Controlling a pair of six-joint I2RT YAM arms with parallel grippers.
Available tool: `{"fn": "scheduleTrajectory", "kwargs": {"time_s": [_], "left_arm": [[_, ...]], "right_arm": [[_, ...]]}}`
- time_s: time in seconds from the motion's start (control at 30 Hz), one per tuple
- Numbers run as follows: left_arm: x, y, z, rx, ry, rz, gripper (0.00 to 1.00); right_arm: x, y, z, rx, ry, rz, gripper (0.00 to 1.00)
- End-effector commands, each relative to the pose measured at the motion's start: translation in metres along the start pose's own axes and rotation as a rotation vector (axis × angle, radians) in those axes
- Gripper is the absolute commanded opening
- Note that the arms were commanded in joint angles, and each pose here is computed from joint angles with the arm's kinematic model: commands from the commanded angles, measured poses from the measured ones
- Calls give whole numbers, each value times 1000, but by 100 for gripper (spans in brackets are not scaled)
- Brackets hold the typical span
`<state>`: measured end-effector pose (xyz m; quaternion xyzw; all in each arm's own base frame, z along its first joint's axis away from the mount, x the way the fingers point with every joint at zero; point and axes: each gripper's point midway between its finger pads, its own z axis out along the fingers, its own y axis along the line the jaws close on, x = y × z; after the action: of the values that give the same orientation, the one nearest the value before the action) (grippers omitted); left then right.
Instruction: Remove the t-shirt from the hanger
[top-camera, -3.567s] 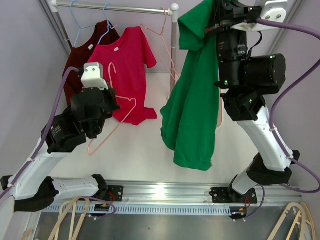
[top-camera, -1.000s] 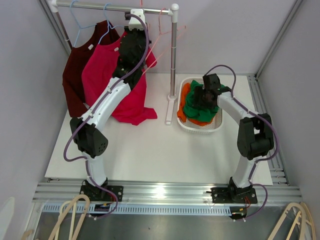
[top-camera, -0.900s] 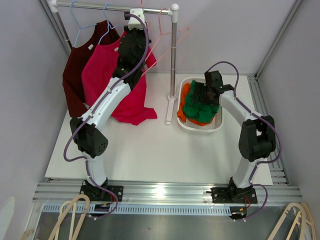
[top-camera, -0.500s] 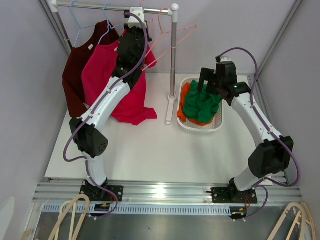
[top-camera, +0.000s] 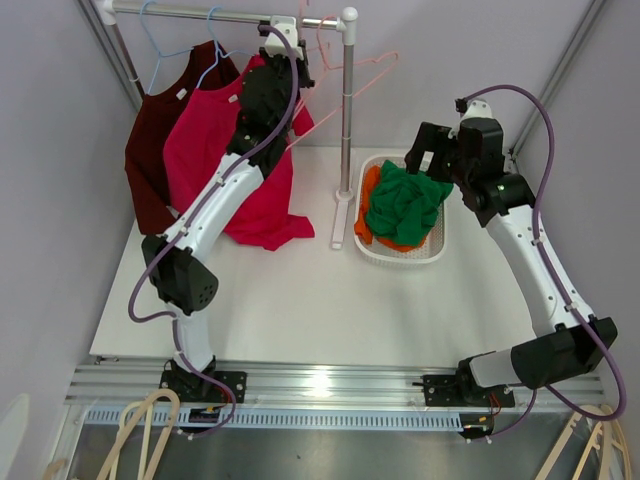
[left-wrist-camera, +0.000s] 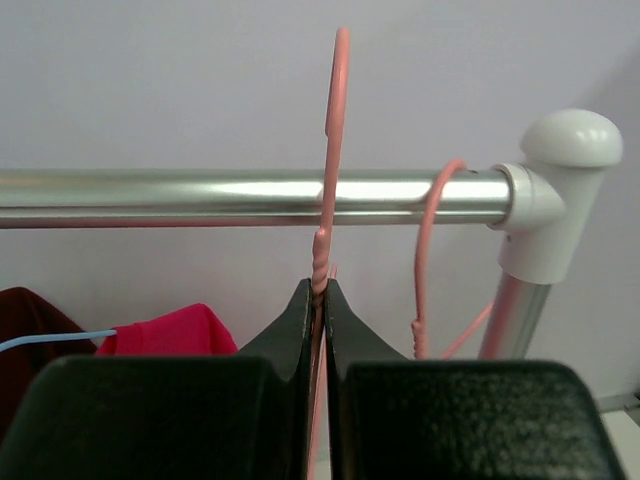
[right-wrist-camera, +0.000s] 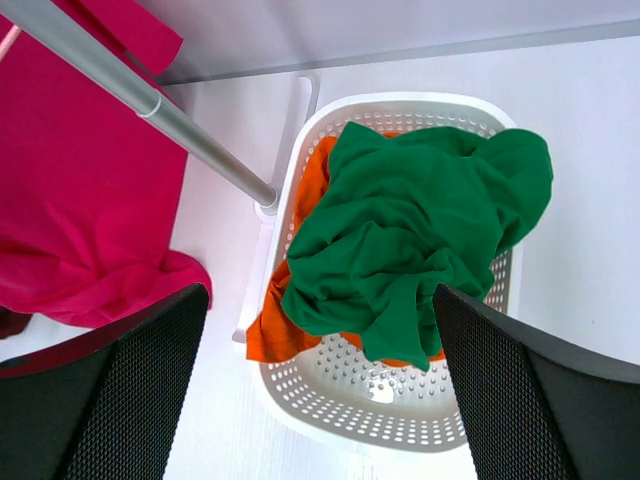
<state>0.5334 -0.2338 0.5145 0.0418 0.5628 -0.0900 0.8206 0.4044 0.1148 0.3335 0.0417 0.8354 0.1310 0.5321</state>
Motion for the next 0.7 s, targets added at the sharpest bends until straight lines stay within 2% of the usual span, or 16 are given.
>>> {"fn": "scheduleTrajectory", "kwargs": {"time_s": [0.0, 0.13, 0.17, 0.37, 0.67], "left_arm": [[-20, -24, 0, 109, -37, -54, 2], [-15, -33, -2, 160, -18, -52, 8], [-15, -33, -2, 160, -17, -50, 15], [-11, -29, -1, 137, -5, -42, 38], [-41, -21, -13, 131, -14, -45, 43]], "right_arm": [[-18, 4, -10, -22, -48, -3, 99], [-13, 5, -10, -36, -36, 6, 99], [-14, 7, -11, -43, -36, 8, 99], [-13, 10, -13, -62, -36, 11, 100], [-8, 11, -7, -70, -24, 18, 100]]}}
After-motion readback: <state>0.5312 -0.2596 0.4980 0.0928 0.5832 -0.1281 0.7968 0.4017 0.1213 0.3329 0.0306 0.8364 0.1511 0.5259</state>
